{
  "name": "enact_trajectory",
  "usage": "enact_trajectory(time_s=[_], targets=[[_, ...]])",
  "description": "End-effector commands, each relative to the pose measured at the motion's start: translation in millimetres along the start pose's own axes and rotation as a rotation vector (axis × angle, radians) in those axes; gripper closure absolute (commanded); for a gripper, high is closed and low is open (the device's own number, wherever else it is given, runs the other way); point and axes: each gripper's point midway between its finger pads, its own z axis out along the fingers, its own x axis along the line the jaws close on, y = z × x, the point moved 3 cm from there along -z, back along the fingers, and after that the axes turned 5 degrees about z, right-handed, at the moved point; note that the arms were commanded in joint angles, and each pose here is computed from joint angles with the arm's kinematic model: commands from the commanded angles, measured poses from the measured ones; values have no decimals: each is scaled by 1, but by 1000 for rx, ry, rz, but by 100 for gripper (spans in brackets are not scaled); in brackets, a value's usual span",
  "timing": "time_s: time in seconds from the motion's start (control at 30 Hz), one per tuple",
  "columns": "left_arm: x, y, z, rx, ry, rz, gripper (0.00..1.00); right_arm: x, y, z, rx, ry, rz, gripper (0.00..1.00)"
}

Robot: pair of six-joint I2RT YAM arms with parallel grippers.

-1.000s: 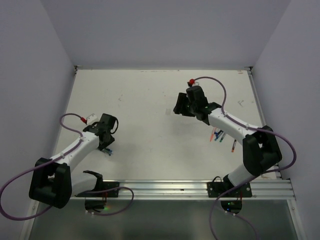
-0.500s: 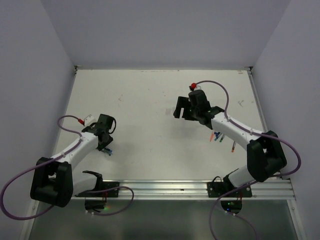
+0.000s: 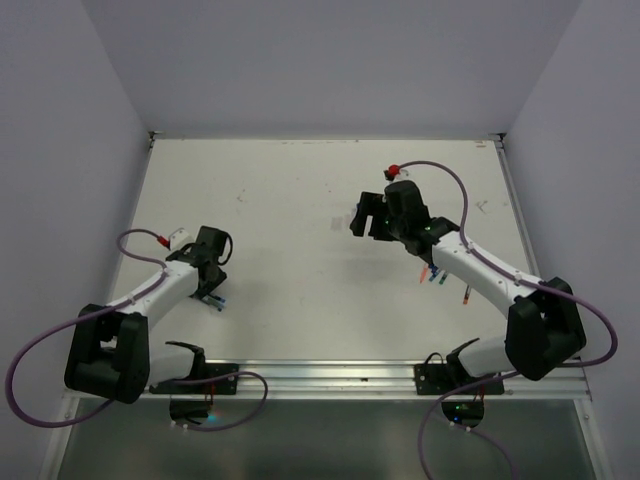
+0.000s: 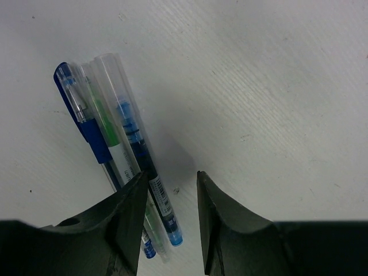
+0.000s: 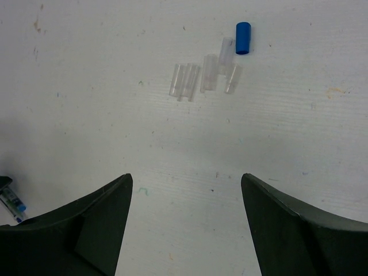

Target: Open the pen caps

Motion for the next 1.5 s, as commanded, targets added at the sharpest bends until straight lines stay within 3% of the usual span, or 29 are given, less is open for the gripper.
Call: enact_trajectory(time_s=[0.0,0.4,0.7,0.8,0.9,1.0,1.1,1.13,1.17,1.2,1.33,1.43,1.47], targets=[[-2,7,3,-32,-4,-17,58,1,7,-11,-45,3,-20,20],[-7,3,16,-22,5,8,62,1,13,-22,-80,5,-19,21],[-19,5,26,-16,-13,52,81,-2,15,-28,-105,-2,-19,21],[-25,12,27,-30,-15,68,98,-3,14,-28,-104,-3,-18,21],[-40,24,19,-52,-86,75,100,-2,12,-26,-90,-2,-23,20],[-67,37,-2,-90,-288,101,100,2,5,-20,-35,23,-39,17],[-104,45,-40,-143,-635,155,100,23,-1,-19,6,165,-45,16],[-112,48,-51,-172,-711,148,100,23,-11,-17,30,199,-28,12],[-121,54,-73,-213,-823,142,100,38,-8,-20,12,295,-17,1],[-130,59,-88,-260,-903,136,100,40,-19,-18,45,339,16,1],[-137,54,-121,-308,-1092,102,100,69,-32,-16,137,553,47,1],[-145,44,-142,-308,-1241,75,100,87,-34,-24,156,713,75,1],[-148,40,-147,-292,-1275,57,100,98,-25,-31,98,794,70,1]])
